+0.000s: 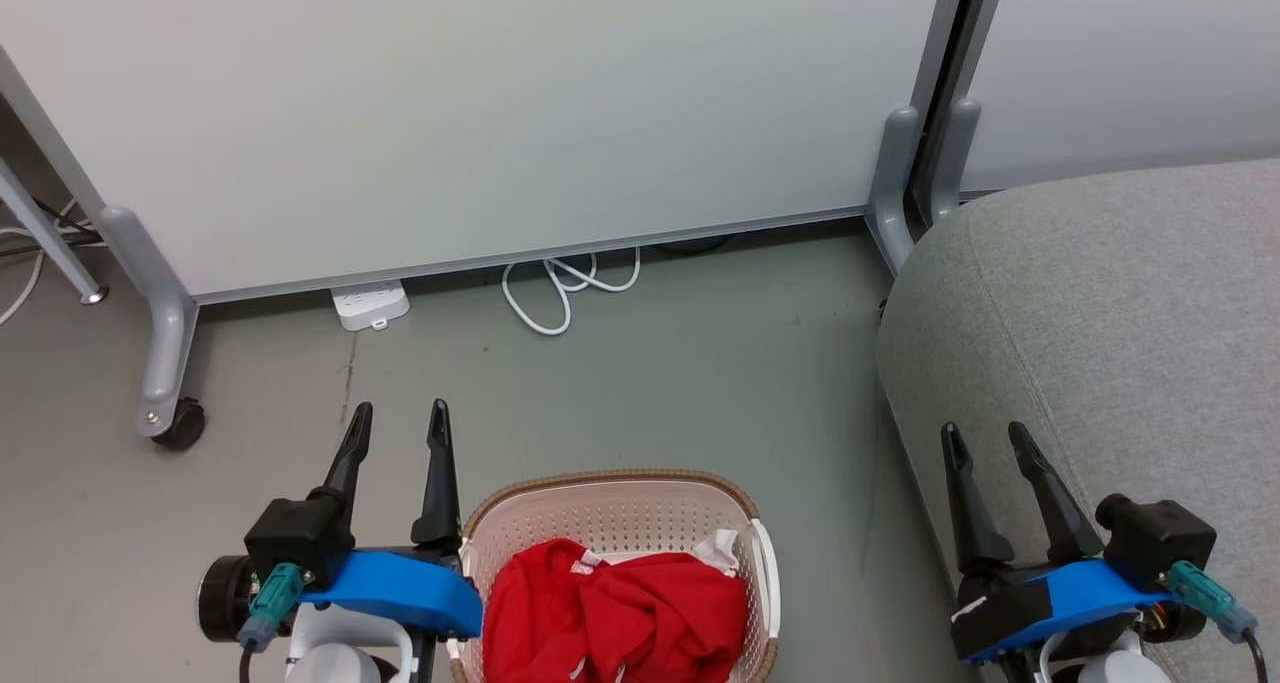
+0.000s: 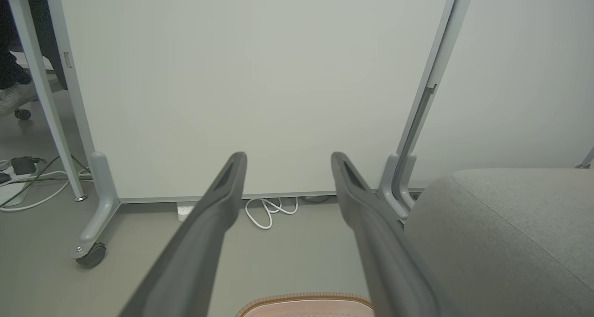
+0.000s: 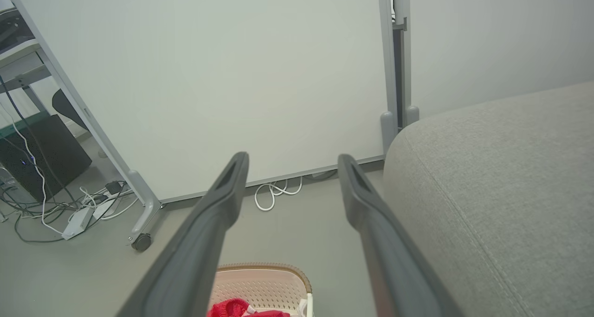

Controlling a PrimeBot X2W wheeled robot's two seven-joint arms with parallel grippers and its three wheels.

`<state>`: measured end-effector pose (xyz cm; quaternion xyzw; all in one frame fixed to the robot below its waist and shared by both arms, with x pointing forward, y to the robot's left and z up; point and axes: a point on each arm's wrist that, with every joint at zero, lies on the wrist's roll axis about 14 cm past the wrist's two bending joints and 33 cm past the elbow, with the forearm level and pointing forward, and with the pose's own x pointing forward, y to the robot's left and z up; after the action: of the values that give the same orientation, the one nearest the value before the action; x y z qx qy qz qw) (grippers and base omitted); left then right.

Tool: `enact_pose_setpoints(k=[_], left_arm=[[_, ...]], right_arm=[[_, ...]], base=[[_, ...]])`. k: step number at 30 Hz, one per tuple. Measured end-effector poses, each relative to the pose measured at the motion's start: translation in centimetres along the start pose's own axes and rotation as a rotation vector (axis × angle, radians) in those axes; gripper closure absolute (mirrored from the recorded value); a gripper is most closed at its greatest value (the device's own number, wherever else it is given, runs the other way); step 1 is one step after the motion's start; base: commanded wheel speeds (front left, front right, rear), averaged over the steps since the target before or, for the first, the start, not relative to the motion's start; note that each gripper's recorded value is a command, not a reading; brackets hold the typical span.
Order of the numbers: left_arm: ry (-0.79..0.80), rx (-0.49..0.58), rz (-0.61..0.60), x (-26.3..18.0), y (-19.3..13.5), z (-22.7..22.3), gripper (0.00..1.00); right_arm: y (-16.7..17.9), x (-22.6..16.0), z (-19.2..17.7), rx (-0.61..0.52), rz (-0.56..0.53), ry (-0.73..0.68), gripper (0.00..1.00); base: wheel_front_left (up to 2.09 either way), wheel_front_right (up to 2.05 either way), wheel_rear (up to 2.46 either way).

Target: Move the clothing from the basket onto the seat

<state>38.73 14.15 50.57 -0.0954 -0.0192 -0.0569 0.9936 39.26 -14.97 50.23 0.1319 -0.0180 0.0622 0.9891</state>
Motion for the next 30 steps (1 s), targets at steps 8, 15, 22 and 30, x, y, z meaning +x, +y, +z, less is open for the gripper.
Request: enact_pose_setpoints(k=[8, 15, 22, 30], left_arm=[[0.002, 0.056, -0.018, -0.01, -0.29, -0.29, 0.0], [-0.002, 0.106, -0.035, 0.04, -0.58, -0.35, 0.0], [-0.005, 0.149, -0.051, 0.04, -0.86, -0.45, 0.0], [0.004, 0.149, -0.05, -0.04, -0.8, -0.71, 0.0]], right_arm=[[0.21, 0.1, -0.14, -0.058, 0.015, -0.001, 0.0], [0.49, 0.35, -0.08, -0.105, 0.031, -0.006, 0.0], [0.81, 0.34, -0.41, -0.144, 0.048, 0.0, 0.0], [0.8, 0.35, -0.47, -0.145, 0.048, 0.002, 0.0]], base=[[0.0, 0.0, 0.0], [0.0, 0.0, 0.0], [0.0, 0.0, 0.0], [0.0, 0.0, 0.0]])
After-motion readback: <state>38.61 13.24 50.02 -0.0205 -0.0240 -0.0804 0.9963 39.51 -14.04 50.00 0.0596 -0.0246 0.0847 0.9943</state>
